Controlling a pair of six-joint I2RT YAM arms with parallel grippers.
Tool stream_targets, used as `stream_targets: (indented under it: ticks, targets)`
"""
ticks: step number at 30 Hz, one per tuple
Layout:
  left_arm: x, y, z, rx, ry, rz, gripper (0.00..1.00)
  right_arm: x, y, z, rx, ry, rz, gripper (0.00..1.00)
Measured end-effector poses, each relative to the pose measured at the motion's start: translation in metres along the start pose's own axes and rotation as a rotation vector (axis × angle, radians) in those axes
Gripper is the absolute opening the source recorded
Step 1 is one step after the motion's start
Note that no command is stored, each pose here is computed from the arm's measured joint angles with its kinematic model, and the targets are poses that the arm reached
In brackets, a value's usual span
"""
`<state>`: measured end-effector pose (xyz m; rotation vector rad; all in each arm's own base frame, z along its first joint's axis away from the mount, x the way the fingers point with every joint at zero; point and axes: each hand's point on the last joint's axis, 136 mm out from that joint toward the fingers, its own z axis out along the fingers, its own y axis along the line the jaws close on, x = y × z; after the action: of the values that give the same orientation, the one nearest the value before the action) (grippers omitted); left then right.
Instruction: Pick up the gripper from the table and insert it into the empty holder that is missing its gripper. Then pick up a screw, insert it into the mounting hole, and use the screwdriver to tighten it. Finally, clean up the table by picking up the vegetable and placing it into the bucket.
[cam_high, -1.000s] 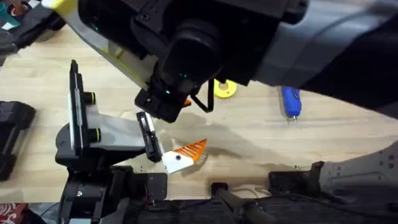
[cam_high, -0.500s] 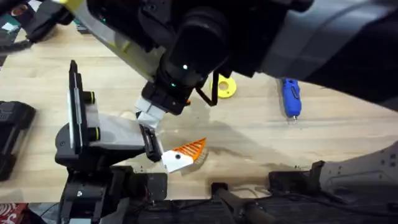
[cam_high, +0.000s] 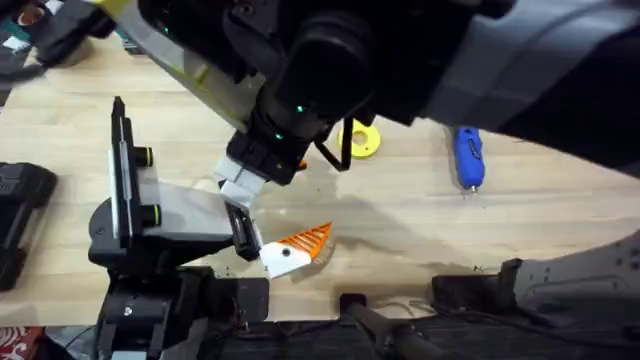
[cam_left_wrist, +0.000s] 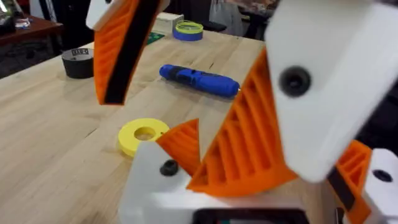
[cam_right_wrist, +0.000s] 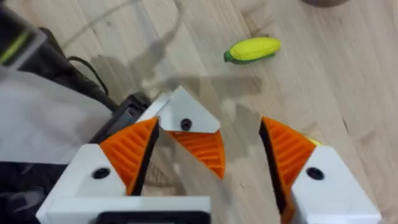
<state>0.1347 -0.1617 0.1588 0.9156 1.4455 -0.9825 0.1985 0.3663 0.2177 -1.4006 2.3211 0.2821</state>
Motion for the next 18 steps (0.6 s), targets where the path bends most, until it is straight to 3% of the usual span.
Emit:
stream_targets:
  ticks: [7,18]
  targets:
    - [0.0,-0.001,0.0,0.005,0.0,0.001,0.985,-0.006,0.004,-0.025,-0.034,-0.072,0.005,0.995]
    - [0.0,-0.001,0.0,0.005,0.0,0.004,0.985,-0.008,-0.038,-0.069,0.018,-0.177,0.094,0.995]
